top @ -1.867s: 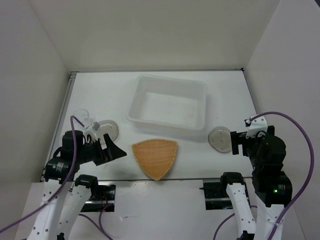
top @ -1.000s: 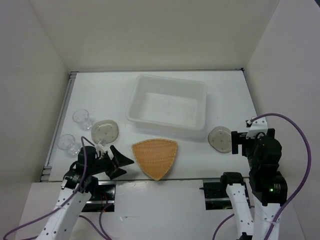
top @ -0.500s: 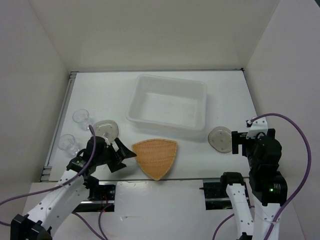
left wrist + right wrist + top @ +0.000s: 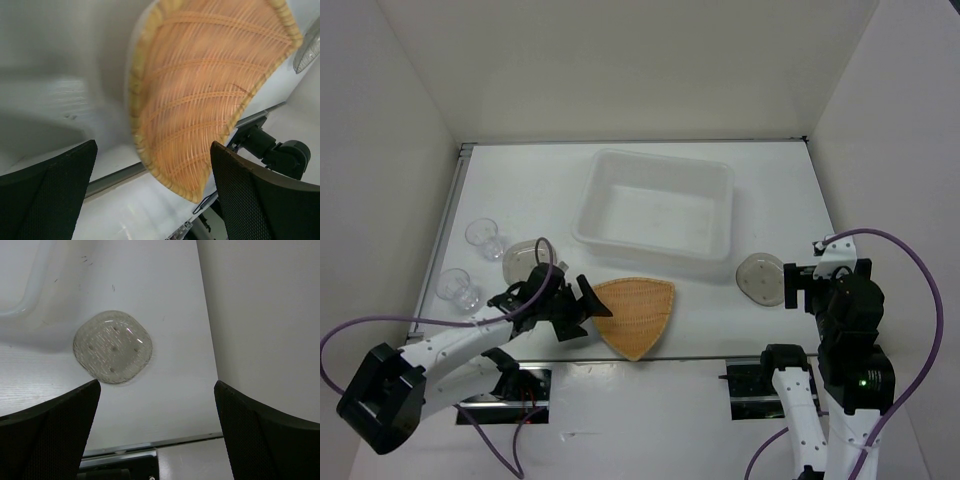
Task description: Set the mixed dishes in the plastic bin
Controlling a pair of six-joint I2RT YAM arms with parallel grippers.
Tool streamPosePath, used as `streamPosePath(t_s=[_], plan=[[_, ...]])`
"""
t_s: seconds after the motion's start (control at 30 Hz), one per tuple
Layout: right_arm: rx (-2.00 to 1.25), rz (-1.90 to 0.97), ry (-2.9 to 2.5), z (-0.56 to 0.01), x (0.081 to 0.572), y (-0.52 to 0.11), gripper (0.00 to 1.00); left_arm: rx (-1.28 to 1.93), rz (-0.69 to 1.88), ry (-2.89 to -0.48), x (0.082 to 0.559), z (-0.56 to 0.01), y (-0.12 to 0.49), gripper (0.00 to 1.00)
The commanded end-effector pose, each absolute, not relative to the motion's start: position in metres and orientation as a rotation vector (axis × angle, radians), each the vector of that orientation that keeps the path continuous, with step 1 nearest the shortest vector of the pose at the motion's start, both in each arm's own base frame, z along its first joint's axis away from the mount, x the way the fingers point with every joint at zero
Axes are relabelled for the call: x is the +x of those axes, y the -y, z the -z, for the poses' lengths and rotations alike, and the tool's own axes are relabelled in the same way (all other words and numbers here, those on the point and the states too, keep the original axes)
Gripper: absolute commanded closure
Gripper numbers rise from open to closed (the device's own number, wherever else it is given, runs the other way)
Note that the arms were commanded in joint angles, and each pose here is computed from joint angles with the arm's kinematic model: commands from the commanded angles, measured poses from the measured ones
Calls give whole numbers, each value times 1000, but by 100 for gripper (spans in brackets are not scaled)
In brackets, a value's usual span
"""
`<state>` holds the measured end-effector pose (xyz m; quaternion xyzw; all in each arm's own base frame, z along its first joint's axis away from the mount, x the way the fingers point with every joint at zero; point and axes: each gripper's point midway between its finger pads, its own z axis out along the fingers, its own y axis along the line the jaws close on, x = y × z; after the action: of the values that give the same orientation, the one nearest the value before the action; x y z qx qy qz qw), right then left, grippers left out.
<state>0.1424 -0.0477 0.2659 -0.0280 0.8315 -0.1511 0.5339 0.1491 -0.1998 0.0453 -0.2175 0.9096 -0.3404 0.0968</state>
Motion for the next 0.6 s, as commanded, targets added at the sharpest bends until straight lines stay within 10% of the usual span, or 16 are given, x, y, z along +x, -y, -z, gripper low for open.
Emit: streamPosePath(t_s=[0.0,0.37,0.57], plan=[[-37,370,-1921,-277,146,50,2,-587,1079,-2569,174,-71,216,0],[-34,370,-1903,-279,143,50,2,-549,1080,-2618,185,-59,243,10],[-34,370,-1903,-279,143,50,2,-529,1070,-2618,185,-60,245,70]])
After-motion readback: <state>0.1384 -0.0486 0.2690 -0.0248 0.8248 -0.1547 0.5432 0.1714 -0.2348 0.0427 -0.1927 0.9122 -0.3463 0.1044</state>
